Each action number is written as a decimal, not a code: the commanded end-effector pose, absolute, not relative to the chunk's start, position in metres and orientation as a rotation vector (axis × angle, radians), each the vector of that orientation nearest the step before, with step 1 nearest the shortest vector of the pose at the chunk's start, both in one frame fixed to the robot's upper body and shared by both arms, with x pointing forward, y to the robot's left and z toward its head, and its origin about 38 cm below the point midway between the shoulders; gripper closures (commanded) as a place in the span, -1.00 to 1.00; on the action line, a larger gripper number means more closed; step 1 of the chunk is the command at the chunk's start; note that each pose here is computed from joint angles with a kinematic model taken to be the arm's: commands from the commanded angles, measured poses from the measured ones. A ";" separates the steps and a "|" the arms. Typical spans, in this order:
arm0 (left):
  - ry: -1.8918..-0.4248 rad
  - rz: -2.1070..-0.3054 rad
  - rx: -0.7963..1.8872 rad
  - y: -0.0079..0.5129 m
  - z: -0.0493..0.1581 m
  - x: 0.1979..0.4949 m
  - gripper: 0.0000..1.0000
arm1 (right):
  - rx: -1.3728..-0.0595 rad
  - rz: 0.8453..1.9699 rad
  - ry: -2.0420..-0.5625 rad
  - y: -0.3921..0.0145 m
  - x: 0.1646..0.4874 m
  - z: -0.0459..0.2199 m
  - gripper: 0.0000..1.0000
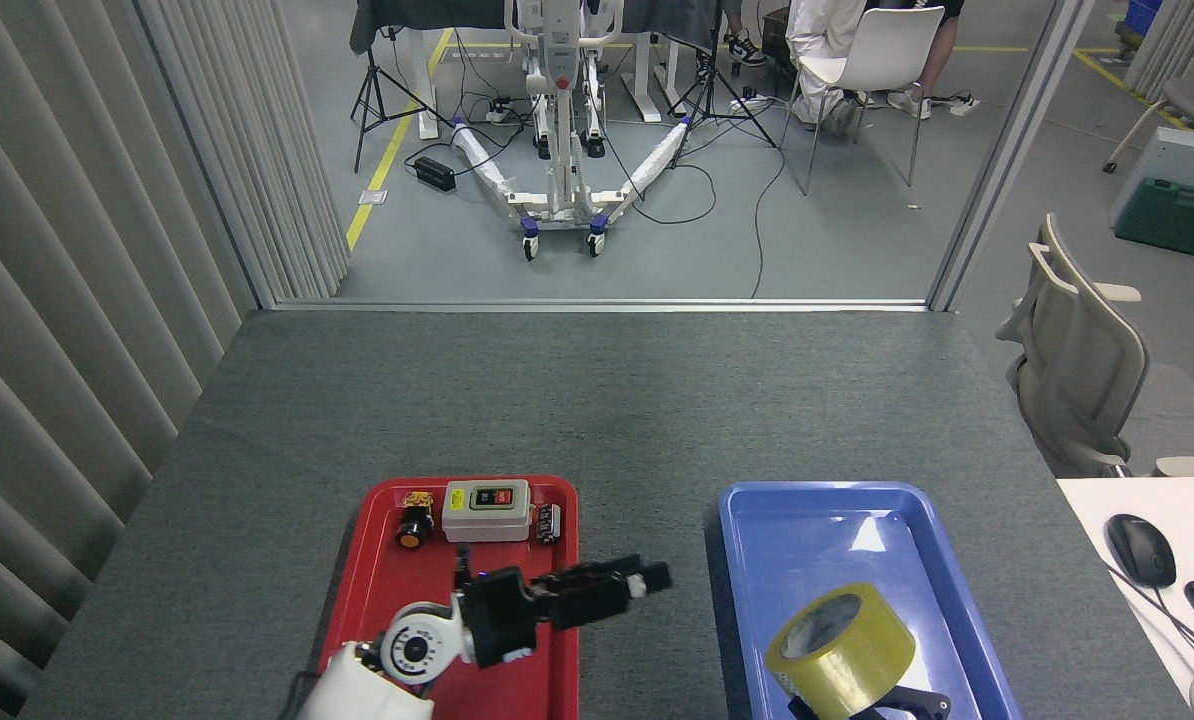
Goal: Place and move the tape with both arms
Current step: 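Withdraw the left gripper and reach the right gripper to the tape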
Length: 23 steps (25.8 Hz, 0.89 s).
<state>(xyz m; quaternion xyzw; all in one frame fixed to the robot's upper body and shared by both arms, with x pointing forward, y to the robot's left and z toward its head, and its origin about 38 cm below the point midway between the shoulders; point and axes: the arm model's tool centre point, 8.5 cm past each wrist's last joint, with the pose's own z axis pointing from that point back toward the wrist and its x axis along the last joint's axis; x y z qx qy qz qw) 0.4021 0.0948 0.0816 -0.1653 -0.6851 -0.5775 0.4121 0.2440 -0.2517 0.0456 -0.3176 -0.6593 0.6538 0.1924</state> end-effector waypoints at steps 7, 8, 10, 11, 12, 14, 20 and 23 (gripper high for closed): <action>-1.756 -1.222 0.491 0.250 0.075 0.405 -1.00 | -0.934 1.818 -1.782 -0.270 0.247 0.047 0.86; -1.741 -1.283 0.542 0.255 0.075 0.398 -1.00 | -0.926 1.822 -1.732 -0.275 0.249 0.045 0.86; -1.695 -1.453 0.683 0.261 0.090 0.390 -1.00 | -0.860 1.788 -1.629 -0.279 0.253 0.037 0.86; -1.671 -1.489 0.741 0.260 0.094 0.385 -1.00 | -0.883 1.724 -1.532 -0.288 0.261 0.034 0.86; -1.634 -1.498 0.789 0.259 0.093 0.377 -1.00 | -0.908 1.651 -1.428 -0.296 0.270 0.034 0.86; -1.563 -1.447 0.882 0.262 0.097 0.373 -1.00 | -0.937 1.517 -1.251 -0.309 0.296 0.042 0.85; -1.334 -1.220 0.998 0.263 0.084 0.377 -1.00 | -0.812 1.354 -0.942 -0.310 0.339 0.053 0.75; -1.363 -1.256 0.974 0.260 0.084 0.376 -1.00 | -0.799 1.341 -0.943 -0.307 0.347 0.059 0.72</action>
